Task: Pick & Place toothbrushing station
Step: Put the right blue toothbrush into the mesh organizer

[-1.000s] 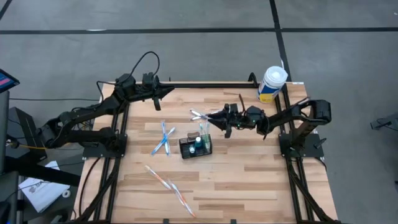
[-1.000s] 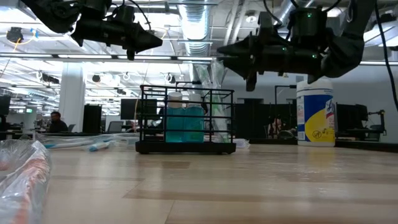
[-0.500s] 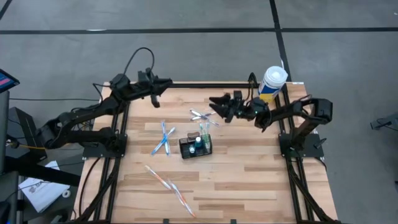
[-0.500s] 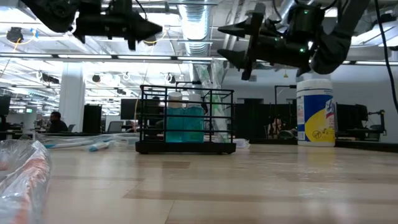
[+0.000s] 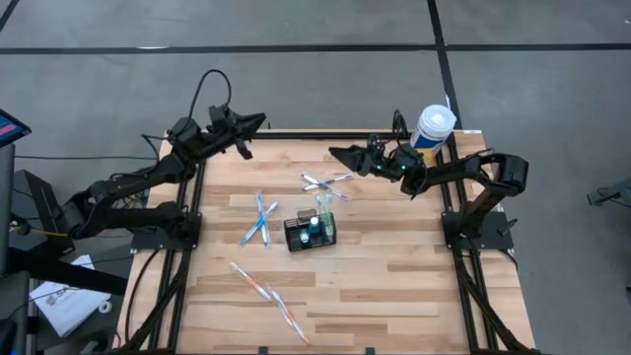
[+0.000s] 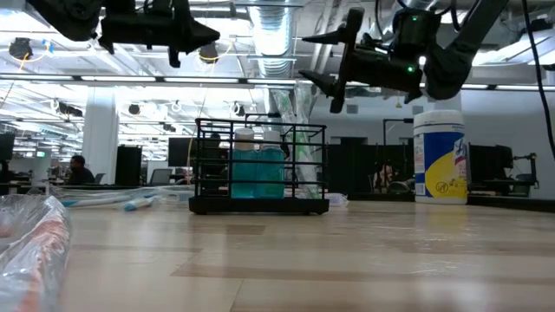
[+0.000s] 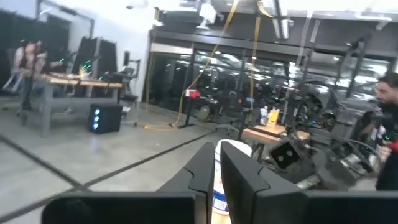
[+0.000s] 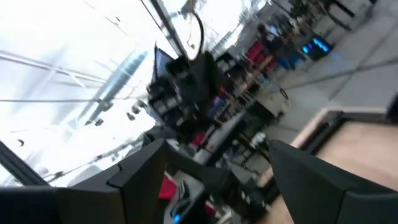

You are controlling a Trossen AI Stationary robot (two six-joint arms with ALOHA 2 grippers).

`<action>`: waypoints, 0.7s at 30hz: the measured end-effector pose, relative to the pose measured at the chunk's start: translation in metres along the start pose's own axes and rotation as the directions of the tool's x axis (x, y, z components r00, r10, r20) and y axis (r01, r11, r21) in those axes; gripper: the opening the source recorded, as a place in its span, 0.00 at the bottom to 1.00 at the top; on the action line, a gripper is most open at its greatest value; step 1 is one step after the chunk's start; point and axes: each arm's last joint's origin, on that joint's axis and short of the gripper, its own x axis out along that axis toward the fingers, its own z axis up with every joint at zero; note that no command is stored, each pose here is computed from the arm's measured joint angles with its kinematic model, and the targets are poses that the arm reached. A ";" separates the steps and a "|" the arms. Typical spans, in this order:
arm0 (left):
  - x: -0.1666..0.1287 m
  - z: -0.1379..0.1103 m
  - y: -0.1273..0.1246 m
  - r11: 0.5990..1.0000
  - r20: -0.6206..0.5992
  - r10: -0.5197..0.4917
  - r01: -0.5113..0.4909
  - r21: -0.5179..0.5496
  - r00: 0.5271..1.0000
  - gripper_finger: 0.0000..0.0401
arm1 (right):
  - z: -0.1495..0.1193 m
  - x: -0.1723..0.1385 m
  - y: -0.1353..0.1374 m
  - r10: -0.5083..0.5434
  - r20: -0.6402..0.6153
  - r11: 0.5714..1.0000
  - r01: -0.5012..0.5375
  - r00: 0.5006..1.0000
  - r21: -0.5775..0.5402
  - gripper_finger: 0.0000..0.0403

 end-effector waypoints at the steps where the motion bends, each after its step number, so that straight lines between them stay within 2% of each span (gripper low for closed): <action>1: 0.000 -0.001 0.000 1.000 -0.005 0.005 -0.006 -0.013 1.000 0.04 | 0.000 0.001 -0.002 -0.020 -0.012 1.000 0.020 1.000 0.003 0.68; 7: 0.000 0.000 0.000 0.999 -0.002 0.006 -0.007 -0.044 1.000 0.01 | 0.001 0.007 -0.009 -0.107 -0.065 0.993 0.110 0.992 0.034 0.68; 9: 0.000 -0.001 0.000 0.996 -0.006 0.002 -0.003 -0.092 1.000 0.01 | 0.003 0.011 -0.005 -0.077 -0.075 0.995 0.082 0.994 0.057 0.68; 12: 0.000 -0.002 0.000 0.974 -0.026 0.002 -0.008 -0.226 1.000 0.01 | 0.007 0.018 0.003 -0.004 -0.099 0.999 0.009 0.995 0.053 0.68; 17: 0.002 -0.007 0.000 0.969 -0.062 -0.071 0.054 -0.239 0.996 0.02 | 0.021 0.035 0.020 0.107 -0.110 0.994 -0.107 0.988 0.006 0.68; 21: 0.006 -0.018 0.008 0.967 -0.130 -0.044 0.009 -0.255 0.991 0.06 | 0.032 0.050 0.032 0.127 -0.100 0.985 -0.137 0.987 -0.102 0.68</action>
